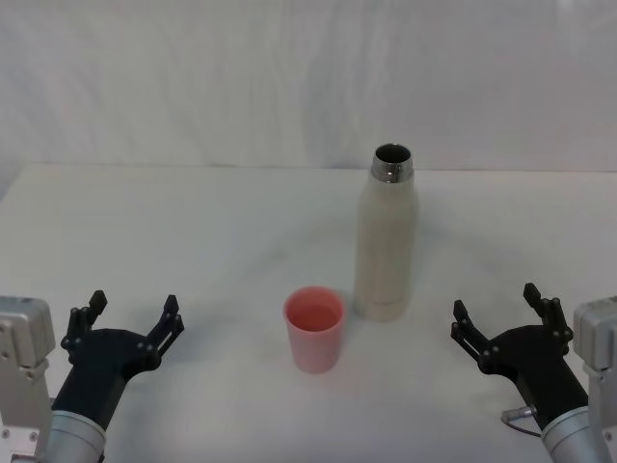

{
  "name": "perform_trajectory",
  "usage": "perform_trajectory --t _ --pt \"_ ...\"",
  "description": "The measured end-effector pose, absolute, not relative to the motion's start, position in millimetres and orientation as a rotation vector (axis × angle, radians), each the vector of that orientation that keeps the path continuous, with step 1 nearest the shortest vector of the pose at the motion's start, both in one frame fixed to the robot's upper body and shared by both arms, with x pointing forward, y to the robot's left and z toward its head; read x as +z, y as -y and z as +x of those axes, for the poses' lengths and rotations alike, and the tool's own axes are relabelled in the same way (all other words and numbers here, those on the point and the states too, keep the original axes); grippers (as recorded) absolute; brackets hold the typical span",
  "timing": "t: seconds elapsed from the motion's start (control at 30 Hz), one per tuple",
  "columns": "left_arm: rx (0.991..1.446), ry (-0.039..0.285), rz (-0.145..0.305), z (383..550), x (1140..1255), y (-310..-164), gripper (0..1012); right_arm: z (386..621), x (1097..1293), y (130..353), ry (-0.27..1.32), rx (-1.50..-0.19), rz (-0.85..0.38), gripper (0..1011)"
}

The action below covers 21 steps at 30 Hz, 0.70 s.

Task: Grasp the thermos with one hand and pour water into the cup lid.

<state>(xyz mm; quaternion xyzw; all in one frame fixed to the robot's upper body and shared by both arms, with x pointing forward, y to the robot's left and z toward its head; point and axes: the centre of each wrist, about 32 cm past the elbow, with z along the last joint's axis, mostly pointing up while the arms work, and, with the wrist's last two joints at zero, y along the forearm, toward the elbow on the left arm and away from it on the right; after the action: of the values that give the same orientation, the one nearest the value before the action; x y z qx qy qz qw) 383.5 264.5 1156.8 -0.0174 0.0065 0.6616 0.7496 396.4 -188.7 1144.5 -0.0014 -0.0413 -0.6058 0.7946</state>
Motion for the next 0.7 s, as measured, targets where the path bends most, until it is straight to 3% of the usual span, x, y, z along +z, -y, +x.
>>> perform_trajectory --t 0.7 --pt "1.446 -0.014 -0.038 383.5 1156.8 -264.5 1001 400 1162.8 204 0.081 -1.202 0.026 1000"
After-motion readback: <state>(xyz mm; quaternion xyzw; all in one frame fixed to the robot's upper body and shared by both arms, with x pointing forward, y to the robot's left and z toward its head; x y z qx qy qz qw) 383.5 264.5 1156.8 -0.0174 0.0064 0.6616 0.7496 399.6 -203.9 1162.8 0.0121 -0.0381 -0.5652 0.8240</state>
